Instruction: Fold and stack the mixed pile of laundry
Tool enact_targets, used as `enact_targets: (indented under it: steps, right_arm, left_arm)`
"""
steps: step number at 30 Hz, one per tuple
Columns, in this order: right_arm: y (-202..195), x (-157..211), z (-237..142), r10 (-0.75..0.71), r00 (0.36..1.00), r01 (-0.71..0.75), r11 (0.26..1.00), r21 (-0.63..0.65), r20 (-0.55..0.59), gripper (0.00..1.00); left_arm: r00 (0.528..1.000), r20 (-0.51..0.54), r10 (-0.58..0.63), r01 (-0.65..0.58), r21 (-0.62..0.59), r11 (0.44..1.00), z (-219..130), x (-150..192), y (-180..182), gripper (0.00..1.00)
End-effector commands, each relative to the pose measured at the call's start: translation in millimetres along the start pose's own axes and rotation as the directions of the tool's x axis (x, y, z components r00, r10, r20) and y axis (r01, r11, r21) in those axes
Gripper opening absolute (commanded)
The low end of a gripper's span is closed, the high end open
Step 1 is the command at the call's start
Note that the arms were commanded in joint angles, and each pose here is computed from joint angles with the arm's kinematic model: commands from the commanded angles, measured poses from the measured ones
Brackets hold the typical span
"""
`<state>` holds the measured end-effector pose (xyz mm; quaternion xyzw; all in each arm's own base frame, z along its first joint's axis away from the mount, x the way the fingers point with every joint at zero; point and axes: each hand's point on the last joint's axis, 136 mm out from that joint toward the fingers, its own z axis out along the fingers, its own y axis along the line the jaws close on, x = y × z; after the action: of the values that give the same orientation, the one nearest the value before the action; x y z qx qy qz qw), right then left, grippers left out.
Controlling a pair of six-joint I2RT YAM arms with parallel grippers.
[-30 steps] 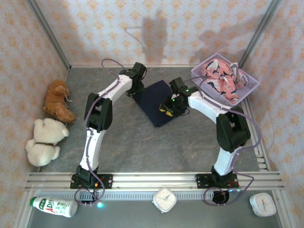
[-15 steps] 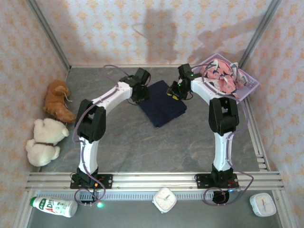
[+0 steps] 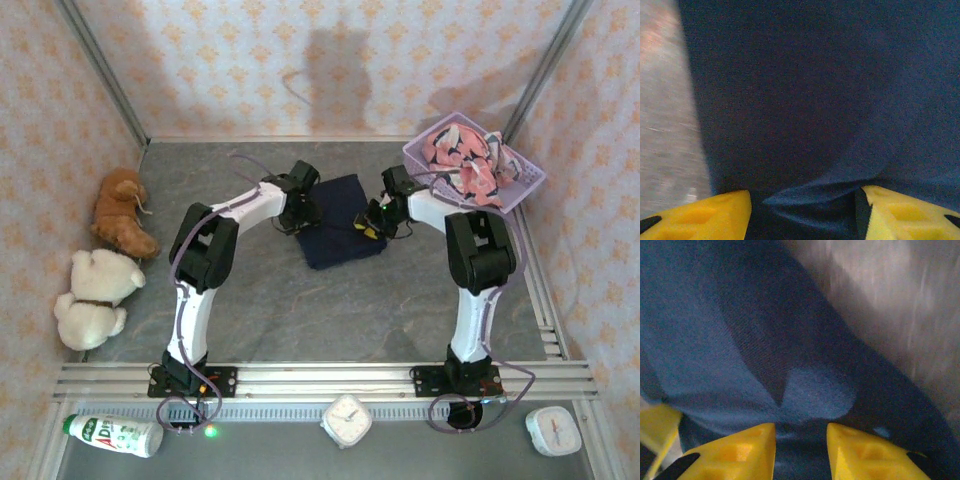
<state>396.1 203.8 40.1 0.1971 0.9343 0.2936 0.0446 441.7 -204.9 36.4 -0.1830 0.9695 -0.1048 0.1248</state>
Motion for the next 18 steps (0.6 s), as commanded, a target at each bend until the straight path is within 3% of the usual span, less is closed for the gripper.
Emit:
enact_targets:
  steps: [1, 5, 10, 13, 18]
  right_arm:
    - [20, 20, -23, 0.032, 0.999, -0.031, 0.997, -0.066, 0.004, 0.38]
    - [38, 13, -74, -0.034, 0.993, 0.041, 0.998, -0.055, 0.112, 0.59]
    - [26, -17, -122, -0.094, 0.969, 0.082, 0.995, 0.066, 0.227, 0.78]
    - [16, -32, -139, -0.100, 0.956, 0.071, 0.991, 0.116, 0.274, 0.81]
    - [10, -43, -152, -0.097, 0.944, 0.057, 0.989, 0.135, 0.316, 0.82]
  left_arm:
    - [0.998, 0.013, 0.054, -0.049, -0.241, 0.969, -13, -31, 65, 0.59]
    - [0.980, 0.056, 0.189, -0.166, -0.281, 0.945, -54, -66, 54, 0.69]
    - [0.975, 0.093, 0.202, -0.176, -0.228, 0.957, -87, -70, 30, 0.71]
    - [0.980, 0.117, 0.159, -0.136, -0.188, 0.973, -95, -48, 12, 0.71]
    - [0.987, 0.149, 0.064, -0.041, -0.150, 0.988, -77, -8, -5, 0.71]
